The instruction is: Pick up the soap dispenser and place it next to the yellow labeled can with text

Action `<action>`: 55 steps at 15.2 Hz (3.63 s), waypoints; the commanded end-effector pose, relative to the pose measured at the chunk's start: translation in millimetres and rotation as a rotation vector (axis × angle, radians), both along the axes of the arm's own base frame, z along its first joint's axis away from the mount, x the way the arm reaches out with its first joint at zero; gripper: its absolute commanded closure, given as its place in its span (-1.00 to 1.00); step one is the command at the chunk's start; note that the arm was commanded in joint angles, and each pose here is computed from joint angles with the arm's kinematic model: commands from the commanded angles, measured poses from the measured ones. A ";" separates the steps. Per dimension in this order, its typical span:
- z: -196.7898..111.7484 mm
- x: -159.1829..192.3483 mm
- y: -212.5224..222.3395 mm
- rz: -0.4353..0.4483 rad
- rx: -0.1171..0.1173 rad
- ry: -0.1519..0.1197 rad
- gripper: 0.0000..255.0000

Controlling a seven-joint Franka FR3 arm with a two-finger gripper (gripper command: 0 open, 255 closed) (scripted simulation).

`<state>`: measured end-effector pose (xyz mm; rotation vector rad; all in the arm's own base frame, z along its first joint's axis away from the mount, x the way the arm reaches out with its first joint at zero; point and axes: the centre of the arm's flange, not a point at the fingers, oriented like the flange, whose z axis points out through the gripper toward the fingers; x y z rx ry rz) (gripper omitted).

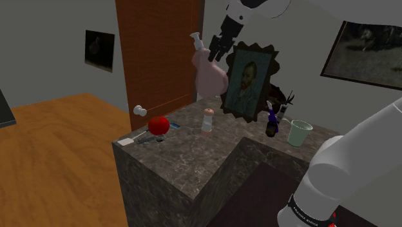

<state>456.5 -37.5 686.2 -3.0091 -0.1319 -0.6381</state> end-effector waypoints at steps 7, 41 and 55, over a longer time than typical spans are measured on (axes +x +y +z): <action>-0.4 -15.8 -102.3 0.002 0.000 -0.002 1.00; -36.3 -55.5 -452.6 0.002 0.000 -0.002 1.00; -110.2 -55.5 -452.6 0.002 0.000 -0.002 1.00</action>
